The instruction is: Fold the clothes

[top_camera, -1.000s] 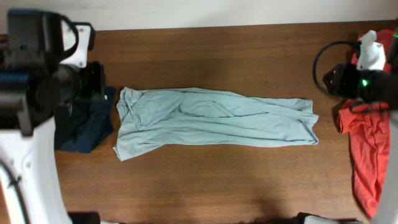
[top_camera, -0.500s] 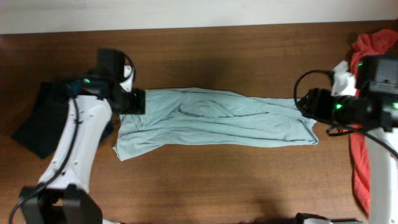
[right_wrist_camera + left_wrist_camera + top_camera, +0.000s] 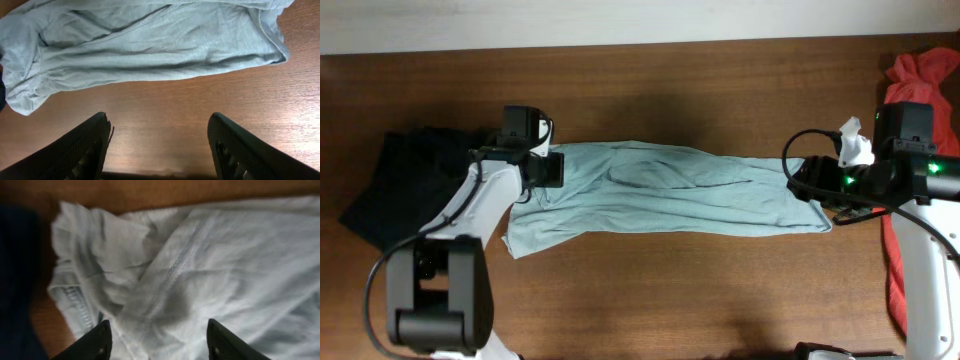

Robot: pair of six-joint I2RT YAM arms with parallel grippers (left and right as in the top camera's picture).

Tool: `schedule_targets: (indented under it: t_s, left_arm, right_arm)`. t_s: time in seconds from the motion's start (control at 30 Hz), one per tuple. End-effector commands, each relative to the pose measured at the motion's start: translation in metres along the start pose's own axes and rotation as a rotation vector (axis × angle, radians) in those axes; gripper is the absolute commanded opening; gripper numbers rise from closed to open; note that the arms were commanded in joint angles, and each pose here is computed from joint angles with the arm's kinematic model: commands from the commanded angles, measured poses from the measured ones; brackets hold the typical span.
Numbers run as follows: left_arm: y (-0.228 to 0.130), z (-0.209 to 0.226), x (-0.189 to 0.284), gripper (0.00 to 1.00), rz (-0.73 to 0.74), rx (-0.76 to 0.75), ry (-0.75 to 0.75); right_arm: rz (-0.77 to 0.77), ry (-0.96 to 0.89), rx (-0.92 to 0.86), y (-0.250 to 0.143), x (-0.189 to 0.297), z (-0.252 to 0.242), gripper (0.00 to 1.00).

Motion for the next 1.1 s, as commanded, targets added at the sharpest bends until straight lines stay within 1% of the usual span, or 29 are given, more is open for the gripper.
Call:
schedule_targets:
  t_s: [0.0, 0.03, 0.1, 0.13, 0.17, 0.23, 0.27, 0.33, 0.53, 0.63, 0.7, 0.87, 1.07]
  left_arm:
    - [-0.008, 0.0, -0.015, 0.48, 0.049, -0.026, -0.004]
    - [-0.009, 0.001, -0.016, 0.42, 0.054, -0.026, -0.003]
    - [-0.009, 0.001, -0.015, 0.32, 0.053, -0.026, -0.002]
    - [-0.008, 0.001, -0.015, 0.25, 0.052, -0.026, -0.002]
    - [-0.008, 0.001, -0.014, 0.12, 0.053, -0.026, -0.002]
    - [-0.006, 0.001, -0.012, 0.02, 0.059, -0.026, -0.001]
    - [-0.005, 0.001, -0.009, 0.0, 0.061, -0.026, 0.002]
    - [0.001, 0.0, 0.0, 0.0, 0.062, -0.03, 0.002]
    - [0.026, -0.003, 0.046, 0.01, 0.013, -0.071, -0.004]
    - [0.03, -0.003, 0.062, 0.01, 0.001, -0.089, -0.006]
    - [0.028, -0.002, 0.065, 0.01, 0.014, -0.117, -0.003]
    - [0.02, 0.004, 0.065, 0.01, 0.067, -0.123, 0.067]
    - [0.016, 0.005, 0.066, 0.01, 0.098, -0.126, 0.073]
  right_arm:
    - [-0.008, 0.015, -0.001, -0.002, 0.002, 0.003, 0.65]
    - [-0.008, 0.015, -0.001, -0.002, 0.002, 0.003, 0.65]
    - [-0.008, 0.015, -0.001, -0.002, 0.002, 0.003, 0.65]
    - [-0.008, 0.015, -0.001, -0.002, 0.002, 0.003, 0.65]
    - [-0.008, 0.015, -0.001, -0.002, 0.002, 0.003, 0.65]
    - [-0.008, 0.015, -0.001, -0.002, 0.002, 0.003, 0.65]
    - [-0.008, 0.015, -0.001, -0.002, 0.002, 0.003, 0.65]
    - [-0.01, 0.015, -0.001, -0.001, 0.002, 0.003, 0.65]
    - [-0.012, 0.015, 0.0, -0.001, 0.002, 0.003, 0.65]
    - [-0.016, 0.015, 0.001, -0.001, 0.002, 0.003, 0.65]
    - [-0.016, 0.015, 0.001, -0.001, 0.002, 0.003, 0.65]
    - [-0.018, 0.015, 0.002, 0.0, 0.002, 0.003, 0.65]
    - [-0.023, 0.012, 0.003, 0.0, 0.002, 0.003, 0.65]
Point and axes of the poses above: each gripper's point midway between its finger pads, its own x axis back along the fingers, its own z axis along the line the jaws close on, y = z × x, the point moved 10 cm from there along x, back along the fingers, and after that the axes turned 8 degrees about x, right-handed, at the moved point
